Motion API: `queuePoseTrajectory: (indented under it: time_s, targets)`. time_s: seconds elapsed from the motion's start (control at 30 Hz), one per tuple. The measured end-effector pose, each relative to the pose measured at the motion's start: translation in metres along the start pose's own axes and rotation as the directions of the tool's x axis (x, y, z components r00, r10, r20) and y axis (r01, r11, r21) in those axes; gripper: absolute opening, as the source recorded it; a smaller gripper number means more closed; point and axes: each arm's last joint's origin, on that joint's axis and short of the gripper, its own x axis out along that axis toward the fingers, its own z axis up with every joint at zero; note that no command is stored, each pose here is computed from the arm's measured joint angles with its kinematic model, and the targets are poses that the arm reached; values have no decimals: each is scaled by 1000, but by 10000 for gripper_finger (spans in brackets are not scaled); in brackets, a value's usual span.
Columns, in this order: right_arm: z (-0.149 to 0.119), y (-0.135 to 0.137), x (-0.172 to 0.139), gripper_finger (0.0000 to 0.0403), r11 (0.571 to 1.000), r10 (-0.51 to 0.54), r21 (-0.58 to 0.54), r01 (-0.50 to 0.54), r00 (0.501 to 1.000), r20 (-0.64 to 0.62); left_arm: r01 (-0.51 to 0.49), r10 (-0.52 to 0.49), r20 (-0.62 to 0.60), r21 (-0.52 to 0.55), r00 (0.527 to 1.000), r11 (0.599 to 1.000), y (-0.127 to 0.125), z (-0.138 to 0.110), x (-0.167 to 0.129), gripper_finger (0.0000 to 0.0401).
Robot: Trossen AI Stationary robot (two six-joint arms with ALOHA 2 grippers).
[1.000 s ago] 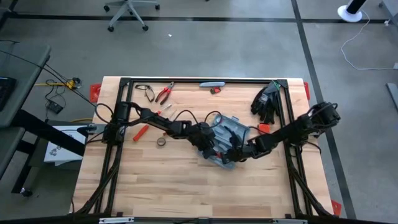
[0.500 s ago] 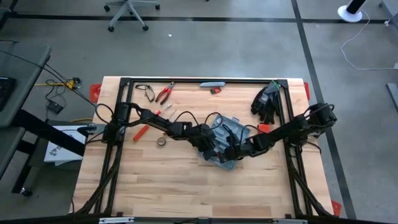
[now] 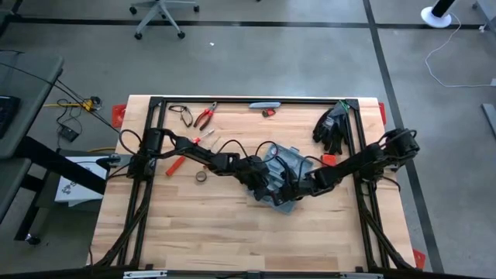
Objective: Prefit tool cases
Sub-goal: Put the right orange multi-bit set into the gray tool case
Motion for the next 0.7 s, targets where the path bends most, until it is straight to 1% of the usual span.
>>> queuePoseTrajectory:
  time_s: [0.13, 0.37, 0.47, 0.7]
  targets:
    - [-1, -2, 4, 0, 1000, -11, 5, 11, 1000, -11, 5, -5, 0, 1, 1000, 1000, 0, 0, 0, 11]
    - [-2, -4, 6, 0, 999, -35, 3, 35, 999, -23, 37, -37, 23, 5, 999, 999, -3, 6, -5, 58]
    - [-2, -5, 6, 0, 999, -41, 2, 41, 999, -25, 62, -63, 16, 12, 998, 998, -1, 11, -8, 72]
    - [-3, -6, 6, 0, 999, -51, -1, 51, 998, -31, 105, -105, -9, -2, 994, 994, 6, 18, -13, 80]
